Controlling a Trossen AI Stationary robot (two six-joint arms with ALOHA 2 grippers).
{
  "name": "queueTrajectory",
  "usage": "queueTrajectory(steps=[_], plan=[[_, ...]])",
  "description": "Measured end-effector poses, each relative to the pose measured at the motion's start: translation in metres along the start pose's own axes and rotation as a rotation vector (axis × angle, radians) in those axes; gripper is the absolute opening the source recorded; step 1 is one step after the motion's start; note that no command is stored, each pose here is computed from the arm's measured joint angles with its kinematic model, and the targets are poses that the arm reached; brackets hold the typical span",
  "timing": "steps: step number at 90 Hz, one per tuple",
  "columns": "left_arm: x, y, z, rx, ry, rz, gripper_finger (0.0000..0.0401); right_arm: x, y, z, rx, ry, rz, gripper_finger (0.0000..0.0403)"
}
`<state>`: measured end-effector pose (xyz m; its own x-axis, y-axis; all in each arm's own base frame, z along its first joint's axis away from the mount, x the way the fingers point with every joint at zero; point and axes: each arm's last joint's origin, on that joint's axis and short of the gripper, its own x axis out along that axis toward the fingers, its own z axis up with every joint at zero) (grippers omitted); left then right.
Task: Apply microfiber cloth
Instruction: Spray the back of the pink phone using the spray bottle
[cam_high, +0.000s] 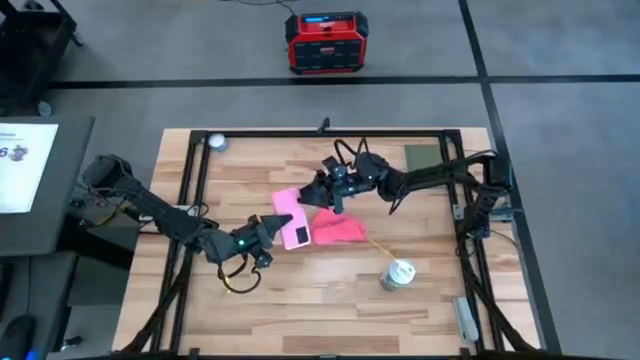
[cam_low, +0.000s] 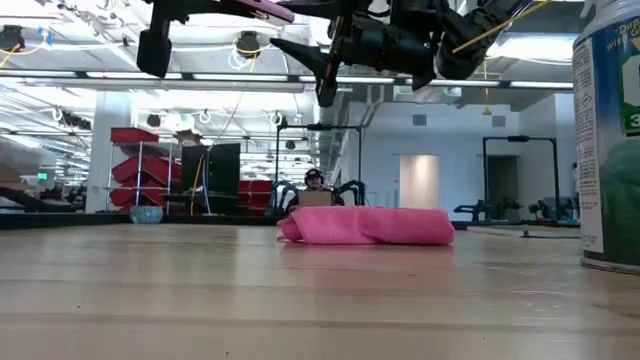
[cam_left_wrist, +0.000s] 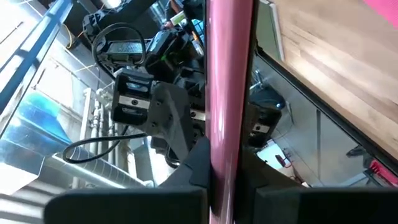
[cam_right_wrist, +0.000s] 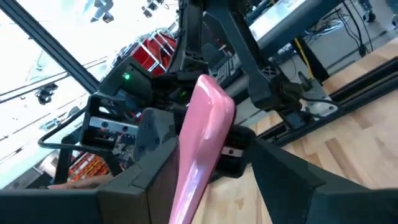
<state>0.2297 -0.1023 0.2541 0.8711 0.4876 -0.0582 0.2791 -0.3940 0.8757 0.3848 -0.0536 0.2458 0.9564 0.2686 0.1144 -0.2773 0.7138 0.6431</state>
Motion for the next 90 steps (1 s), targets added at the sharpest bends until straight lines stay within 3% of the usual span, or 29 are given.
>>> queueTrajectory(steps=[22, 34, 51, 78, 90], plan=[[0.0010, -0.0006, -0.0006, 0.002, 0.005, -0.004, 0.0002, 0.0002, -0.0011, -0.0003, -0.026, -0.007, -0.025, 0.0073], [0.0011, -0.0007, -0.0006, 0.010, 0.004, -0.005, 0.0002, 0.0002, -0.0011, -0.0004, -0.037, -0.007, -0.026, 0.0053], [0.0011, -0.0004, -0.0004, 0.005, -0.003, 0.000, 0.0002, 0.0014, 0.0006, -0.0023, -0.046, 0.000, -0.022, 0.0077], [0.0014, 0.0000, -0.0004, 0.001, -0.017, 0.008, 0.0002, 0.0021, 0.0013, -0.0041, -0.026, 0.008, -0.024, 0.0155], [0.0014, 0.0000, -0.0004, 0.001, -0.017, 0.008, 0.0002, 0.0021, 0.0012, -0.0039, -0.039, 0.003, -0.028, 0.0157]])
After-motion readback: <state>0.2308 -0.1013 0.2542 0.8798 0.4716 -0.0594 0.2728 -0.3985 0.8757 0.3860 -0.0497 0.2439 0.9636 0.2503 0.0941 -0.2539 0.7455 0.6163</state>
